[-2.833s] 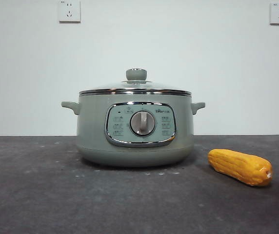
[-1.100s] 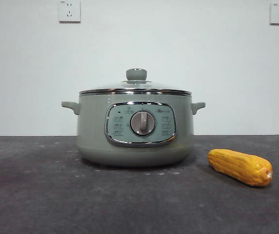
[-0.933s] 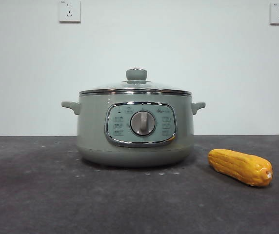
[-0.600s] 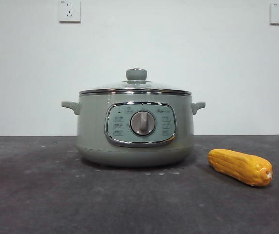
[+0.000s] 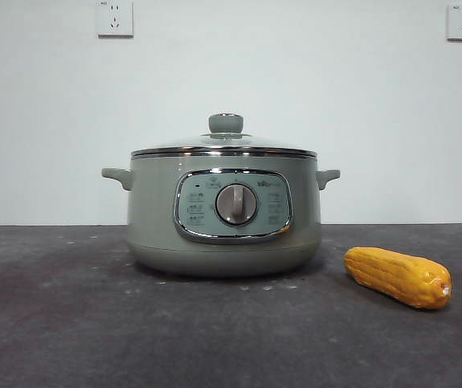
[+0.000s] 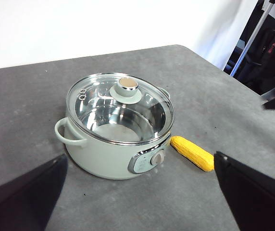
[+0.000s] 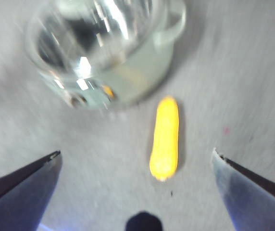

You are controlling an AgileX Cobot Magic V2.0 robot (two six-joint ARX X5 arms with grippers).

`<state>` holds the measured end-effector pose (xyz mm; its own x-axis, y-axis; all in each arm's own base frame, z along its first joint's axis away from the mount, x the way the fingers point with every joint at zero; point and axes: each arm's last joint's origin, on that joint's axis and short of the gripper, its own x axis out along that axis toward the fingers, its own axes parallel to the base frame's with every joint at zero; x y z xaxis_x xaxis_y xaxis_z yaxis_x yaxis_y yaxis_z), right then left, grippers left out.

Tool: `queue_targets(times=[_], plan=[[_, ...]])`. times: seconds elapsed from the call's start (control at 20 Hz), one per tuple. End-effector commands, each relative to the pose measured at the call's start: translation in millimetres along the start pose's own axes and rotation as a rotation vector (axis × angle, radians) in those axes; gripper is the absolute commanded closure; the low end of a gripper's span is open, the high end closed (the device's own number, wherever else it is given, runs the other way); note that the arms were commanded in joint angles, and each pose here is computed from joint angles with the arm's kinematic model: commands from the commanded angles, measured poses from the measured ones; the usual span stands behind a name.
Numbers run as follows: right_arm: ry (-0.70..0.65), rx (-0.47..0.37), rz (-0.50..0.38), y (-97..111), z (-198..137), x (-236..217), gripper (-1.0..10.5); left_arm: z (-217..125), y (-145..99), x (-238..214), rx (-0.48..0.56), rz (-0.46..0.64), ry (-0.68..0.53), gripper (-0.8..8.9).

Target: Pick up the corn,open the lid,put the corn in the pot,close the lid

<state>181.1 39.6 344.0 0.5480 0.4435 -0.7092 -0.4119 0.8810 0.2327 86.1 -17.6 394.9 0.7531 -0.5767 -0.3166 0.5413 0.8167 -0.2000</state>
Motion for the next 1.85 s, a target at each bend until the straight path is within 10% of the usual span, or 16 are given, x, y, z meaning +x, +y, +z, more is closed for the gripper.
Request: queue_targets(times=[0.05,0.65,1.55,1.85], plan=[[0.127,-0.003,0.007,-5,8,40,3.9,0,0,1,0.006,-0.006,0.003,1.27],[0.562,0.014,-0.061,-25,-8,182,4.5,0,1,2,0.003,-0.005,0.008,1.28],[0.577,0.001,-0.162,-14,-13,206,9.7,2,8,12,-0.05,-0.002,0.041,1.28],[0.573,-0.016,-0.157,-12,-12,197,9.6,3,11,16,-0.061,-0.003,0.057,1.28]])
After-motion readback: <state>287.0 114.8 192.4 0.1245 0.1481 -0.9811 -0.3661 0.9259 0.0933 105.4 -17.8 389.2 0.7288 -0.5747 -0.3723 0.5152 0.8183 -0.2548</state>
